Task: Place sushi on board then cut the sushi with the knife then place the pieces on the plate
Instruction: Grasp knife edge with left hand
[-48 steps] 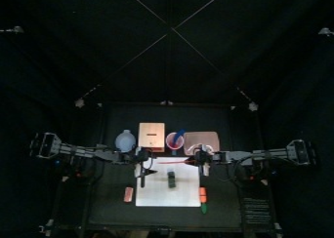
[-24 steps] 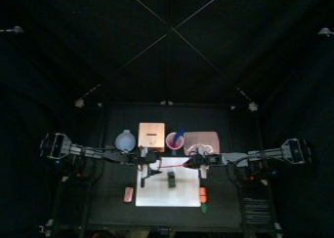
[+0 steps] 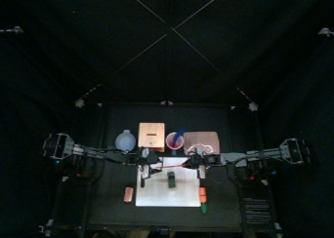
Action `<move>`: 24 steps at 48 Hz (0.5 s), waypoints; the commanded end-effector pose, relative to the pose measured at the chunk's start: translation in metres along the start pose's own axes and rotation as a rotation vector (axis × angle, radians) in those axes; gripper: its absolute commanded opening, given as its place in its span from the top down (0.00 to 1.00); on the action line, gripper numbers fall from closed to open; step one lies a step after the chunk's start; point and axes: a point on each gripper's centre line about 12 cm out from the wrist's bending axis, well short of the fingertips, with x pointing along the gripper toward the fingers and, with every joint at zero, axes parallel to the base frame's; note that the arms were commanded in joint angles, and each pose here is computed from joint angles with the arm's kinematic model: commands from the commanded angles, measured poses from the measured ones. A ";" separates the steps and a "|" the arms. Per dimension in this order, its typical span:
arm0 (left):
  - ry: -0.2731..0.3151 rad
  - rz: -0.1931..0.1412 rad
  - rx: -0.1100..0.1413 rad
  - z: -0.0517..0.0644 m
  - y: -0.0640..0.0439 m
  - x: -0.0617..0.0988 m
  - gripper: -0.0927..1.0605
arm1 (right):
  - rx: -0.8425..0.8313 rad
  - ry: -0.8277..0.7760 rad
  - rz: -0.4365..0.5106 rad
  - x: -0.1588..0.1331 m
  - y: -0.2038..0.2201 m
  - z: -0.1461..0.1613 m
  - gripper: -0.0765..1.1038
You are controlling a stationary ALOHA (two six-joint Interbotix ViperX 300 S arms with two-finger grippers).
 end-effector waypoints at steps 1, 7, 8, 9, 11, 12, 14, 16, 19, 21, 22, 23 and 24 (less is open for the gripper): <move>-0.035 0.001 0.007 0.013 0.000 -0.001 0.21 | -0.001 -0.046 0.002 -0.003 0.001 0.015 0.65; -0.035 0.001 0.009 0.013 0.000 -0.001 0.29 | -0.001 -0.045 0.002 -0.002 0.001 0.014 0.65; -0.035 0.001 0.009 0.013 0.000 -0.001 0.31 | -0.001 -0.045 0.003 -0.002 0.001 0.014 0.65; -0.034 0.001 0.009 0.013 0.000 -0.001 0.33 | -0.001 -0.045 0.003 -0.002 0.001 0.014 0.65; -0.032 0.001 0.009 0.013 0.000 -0.001 0.36 | -0.001 -0.042 0.003 -0.002 0.001 0.014 0.65; -0.032 0.001 0.009 0.013 0.000 -0.001 0.38 | -0.001 -0.042 0.003 -0.002 0.001 0.014 0.65; -0.029 0.001 0.009 0.012 0.000 -0.001 0.42 | -0.001 -0.039 0.004 -0.001 0.001 0.013 0.65; -0.025 0.001 0.011 0.011 0.000 -0.001 0.45 | -0.001 -0.035 0.004 0.000 0.001 0.012 0.65; -0.017 -0.001 0.011 0.010 -0.001 -0.001 0.50 | -0.001 -0.026 0.007 0.002 0.002 0.010 0.65; -0.012 -0.005 0.013 0.009 -0.002 -0.001 0.53 | -0.002 -0.022 0.011 0.003 0.004 0.010 0.65; -0.010 -0.006 0.014 0.008 -0.003 0.000 0.54 | -0.001 -0.014 0.014 0.004 0.005 0.008 0.65; -0.010 -0.007 0.015 0.008 -0.003 -0.001 0.55 | 0.002 -0.011 0.019 0.005 0.006 0.007 0.65; -0.009 -0.007 0.015 0.008 -0.003 0.000 0.56 | 0.006 -0.007 0.023 0.006 0.008 0.007 0.65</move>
